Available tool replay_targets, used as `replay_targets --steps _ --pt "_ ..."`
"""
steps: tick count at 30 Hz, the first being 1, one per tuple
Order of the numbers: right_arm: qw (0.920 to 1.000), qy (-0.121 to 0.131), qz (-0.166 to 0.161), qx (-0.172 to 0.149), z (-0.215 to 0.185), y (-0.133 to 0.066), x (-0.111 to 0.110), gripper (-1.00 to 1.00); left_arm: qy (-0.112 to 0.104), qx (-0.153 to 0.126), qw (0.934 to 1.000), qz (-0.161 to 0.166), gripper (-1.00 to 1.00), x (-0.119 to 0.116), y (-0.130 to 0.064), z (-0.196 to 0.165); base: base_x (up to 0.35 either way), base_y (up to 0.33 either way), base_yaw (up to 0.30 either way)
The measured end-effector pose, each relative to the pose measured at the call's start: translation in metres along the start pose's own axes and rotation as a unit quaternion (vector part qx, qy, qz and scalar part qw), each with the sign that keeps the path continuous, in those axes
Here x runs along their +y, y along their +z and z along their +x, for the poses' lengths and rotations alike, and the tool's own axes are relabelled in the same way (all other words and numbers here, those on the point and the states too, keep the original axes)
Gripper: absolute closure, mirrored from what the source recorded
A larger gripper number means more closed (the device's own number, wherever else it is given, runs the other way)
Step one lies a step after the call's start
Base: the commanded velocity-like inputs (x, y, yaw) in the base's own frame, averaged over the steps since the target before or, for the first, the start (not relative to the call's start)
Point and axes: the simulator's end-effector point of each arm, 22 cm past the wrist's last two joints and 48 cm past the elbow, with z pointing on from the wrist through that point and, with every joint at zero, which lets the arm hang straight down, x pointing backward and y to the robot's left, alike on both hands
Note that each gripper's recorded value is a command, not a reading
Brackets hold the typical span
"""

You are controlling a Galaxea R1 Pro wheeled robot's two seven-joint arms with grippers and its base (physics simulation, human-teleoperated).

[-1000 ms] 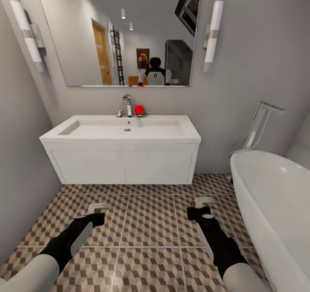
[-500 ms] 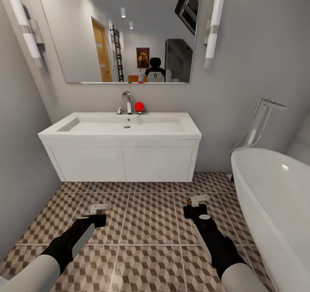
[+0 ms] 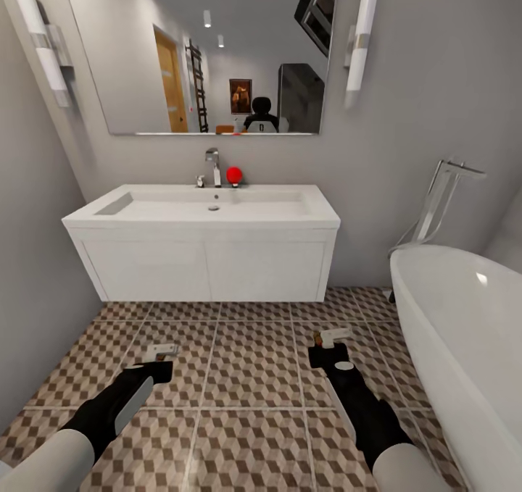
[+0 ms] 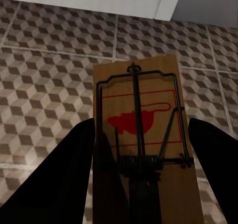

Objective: Take the four mousetraps from the cabinet in the bathroom and place them on the bathroom floor. Make sure all four end up on the same floor surface, and ensure that at least two of them are either under or directly next to the same bathroom sink.

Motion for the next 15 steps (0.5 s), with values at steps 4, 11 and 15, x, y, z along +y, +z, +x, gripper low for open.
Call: replay_targets --steps 4,11,15 --pt "1.0 -0.008 -0.005 -0.001 0.007 0.003 0.007 1.0 -0.001 0.0 1.0 -0.003 1.0 0.004 0.005 0.005 0.0 0.0 0.0" --pt "0.9993 -0.033 -0.019 -0.005 0.019 0.008 0.026 1.0 -0.001 -0.024 0.9997 0.008 1.0 -0.005 0.008 -0.006 0.0 0.0 0.0" --pt "0.999 -0.039 -0.022 -0.007 0.025 0.011 0.032 1.0 -0.001 -0.031 0.9994 0.011 1.0 -0.008 0.011 -0.007 0.0 0.0 0.0"
